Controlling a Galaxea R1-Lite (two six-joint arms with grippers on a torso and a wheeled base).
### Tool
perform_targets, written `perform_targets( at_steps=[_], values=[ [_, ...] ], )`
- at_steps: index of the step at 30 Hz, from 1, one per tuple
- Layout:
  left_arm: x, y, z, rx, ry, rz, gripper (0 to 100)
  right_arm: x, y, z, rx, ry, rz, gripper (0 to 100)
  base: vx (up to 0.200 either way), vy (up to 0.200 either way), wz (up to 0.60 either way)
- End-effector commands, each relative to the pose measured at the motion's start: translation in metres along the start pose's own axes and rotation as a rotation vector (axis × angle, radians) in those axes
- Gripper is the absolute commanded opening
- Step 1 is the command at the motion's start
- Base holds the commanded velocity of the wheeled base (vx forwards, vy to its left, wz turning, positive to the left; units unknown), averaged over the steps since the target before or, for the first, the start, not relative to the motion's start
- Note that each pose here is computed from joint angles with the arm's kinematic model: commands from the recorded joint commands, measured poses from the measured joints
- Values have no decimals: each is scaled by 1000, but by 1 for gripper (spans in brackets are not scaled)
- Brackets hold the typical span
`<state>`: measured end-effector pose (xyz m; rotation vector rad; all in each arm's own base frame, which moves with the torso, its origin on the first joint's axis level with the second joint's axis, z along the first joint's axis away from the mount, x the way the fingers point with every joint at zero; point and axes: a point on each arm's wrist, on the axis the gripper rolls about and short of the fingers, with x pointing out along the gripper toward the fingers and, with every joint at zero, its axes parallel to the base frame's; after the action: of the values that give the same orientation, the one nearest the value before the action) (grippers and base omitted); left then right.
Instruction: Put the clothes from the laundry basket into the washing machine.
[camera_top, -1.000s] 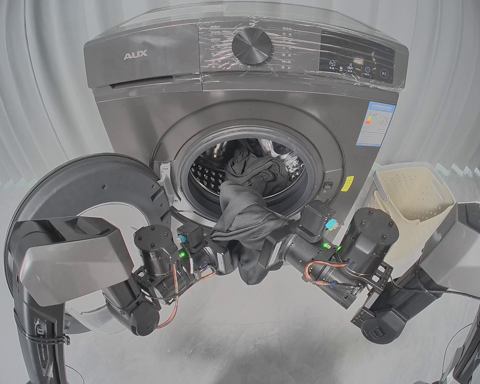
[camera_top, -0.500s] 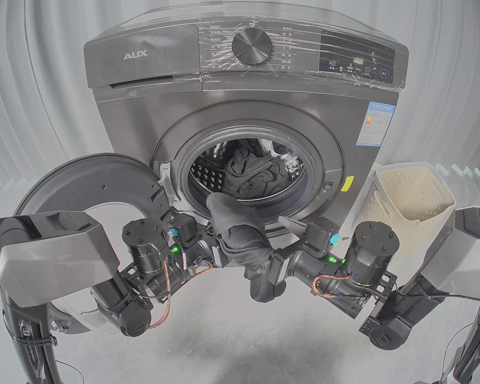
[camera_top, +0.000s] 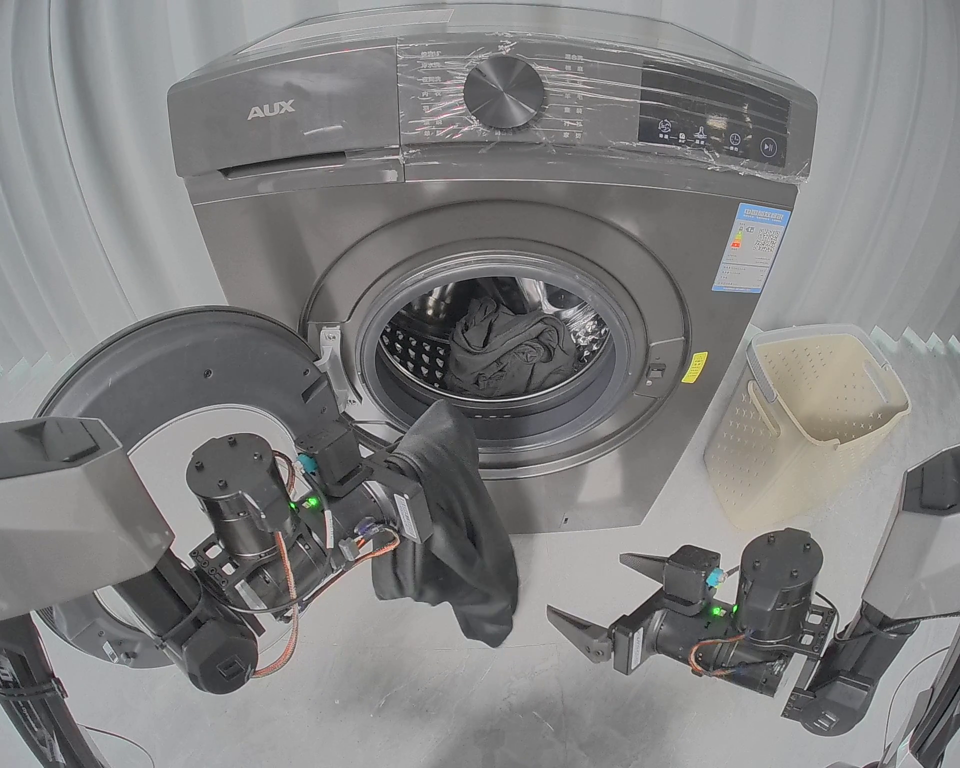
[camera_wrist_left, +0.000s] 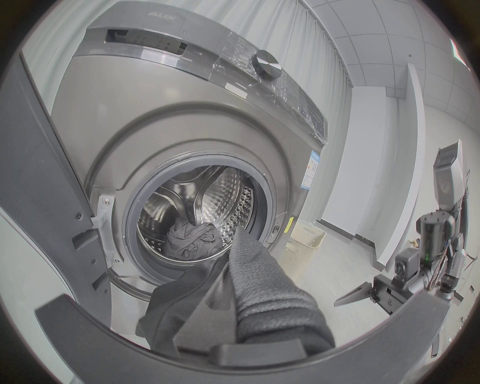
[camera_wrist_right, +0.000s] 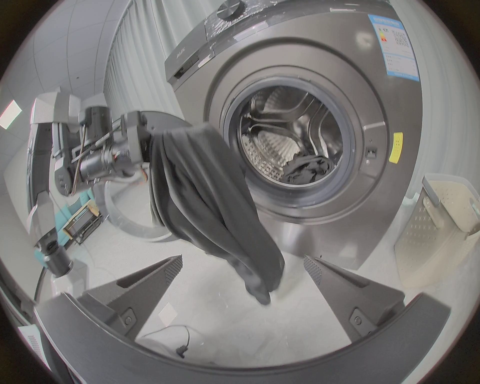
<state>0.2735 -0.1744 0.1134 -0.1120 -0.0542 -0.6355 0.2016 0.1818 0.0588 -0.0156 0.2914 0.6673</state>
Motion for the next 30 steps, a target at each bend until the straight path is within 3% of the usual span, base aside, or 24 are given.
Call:
perform_targets(
  at_steps=[1, 6, 7, 8, 14, 17, 22, 24, 30],
  values=[
    [-14, -5, 22, -4, -52, -11, 0, -15, -2, -5, 1, 29, 13, 100, 0, 0, 0],
    [-33, -13, 32, -45, -61, -36, 0, -24, -3, 7, 21, -51, 15, 100, 0, 0, 0],
    [-39, -15, 34, -68, -59, -44, 0, -25, -7, 14, 24, -91, 1, 100, 0, 0, 0],
    [-41, -15, 33, -69, -51, -45, 0, -26, -10, 16, 27, -98, -11, 100, 0, 0, 0],
    [-46, -19, 22, -68, 1, -52, 0, -27, -19, 20, 41, -119, -53, 100, 0, 0, 0],
    [-46, -28, 13, -70, 36, -78, 0, -22, -26, 24, 62, -138, -79, 100, 0, 0, 0],
    [-50, -28, 7, -54, 66, -77, 0, -24, -29, 25, 63, -145, -90, 100, 0, 0, 0],
    [-50, -28, 3, -29, 83, -82, 0, -24, -30, 24, 64, -141, -94, 100, 0, 0, 0],
    [-46, -27, 0, -38, 89, -75, 0, -23, -30, 23, 63, -137, -91, 100, 67, 0, 0]
  ],
)
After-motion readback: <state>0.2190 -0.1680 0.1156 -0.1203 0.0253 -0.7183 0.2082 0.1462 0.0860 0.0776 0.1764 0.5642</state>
